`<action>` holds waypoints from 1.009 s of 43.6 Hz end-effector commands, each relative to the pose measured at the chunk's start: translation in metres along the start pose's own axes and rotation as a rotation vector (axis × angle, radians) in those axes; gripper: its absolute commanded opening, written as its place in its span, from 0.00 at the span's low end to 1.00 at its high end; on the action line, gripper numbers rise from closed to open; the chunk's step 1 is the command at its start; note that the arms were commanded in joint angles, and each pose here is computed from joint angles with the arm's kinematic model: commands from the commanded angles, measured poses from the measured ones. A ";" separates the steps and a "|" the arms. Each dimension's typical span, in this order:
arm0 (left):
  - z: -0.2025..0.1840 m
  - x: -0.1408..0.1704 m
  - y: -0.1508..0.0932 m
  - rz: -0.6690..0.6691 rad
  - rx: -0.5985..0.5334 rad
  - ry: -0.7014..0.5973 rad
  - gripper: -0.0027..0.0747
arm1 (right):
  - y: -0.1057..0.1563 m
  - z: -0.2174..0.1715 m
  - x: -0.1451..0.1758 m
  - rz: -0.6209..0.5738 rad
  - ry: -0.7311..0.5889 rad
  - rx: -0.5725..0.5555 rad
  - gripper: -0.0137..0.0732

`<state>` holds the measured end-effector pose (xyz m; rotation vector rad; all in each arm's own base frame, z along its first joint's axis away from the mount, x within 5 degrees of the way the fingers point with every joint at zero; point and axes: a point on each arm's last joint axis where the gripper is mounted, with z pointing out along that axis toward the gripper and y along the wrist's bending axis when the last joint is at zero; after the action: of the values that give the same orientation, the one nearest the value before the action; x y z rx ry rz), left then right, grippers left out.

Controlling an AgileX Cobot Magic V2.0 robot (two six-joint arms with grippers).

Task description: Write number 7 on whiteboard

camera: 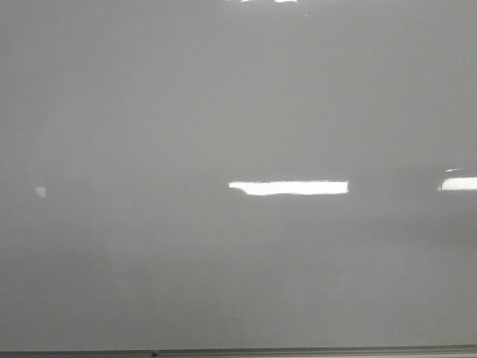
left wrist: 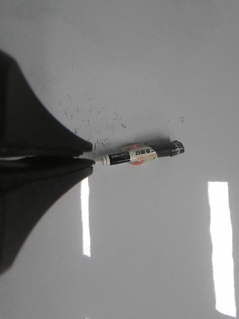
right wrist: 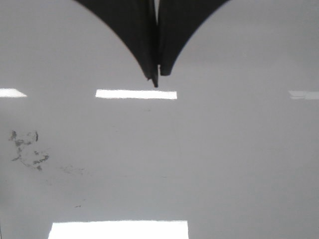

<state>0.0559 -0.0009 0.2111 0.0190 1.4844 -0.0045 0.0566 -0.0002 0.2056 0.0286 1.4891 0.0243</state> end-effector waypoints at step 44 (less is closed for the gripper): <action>-0.002 -0.017 0.000 -0.010 0.002 -0.156 0.01 | 0.001 -0.003 -0.021 -0.001 -0.121 -0.003 0.08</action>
<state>0.0557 -0.0009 0.2135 0.0189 1.4575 -0.0047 0.0565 -0.0002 0.2061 0.0299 1.4834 0.0258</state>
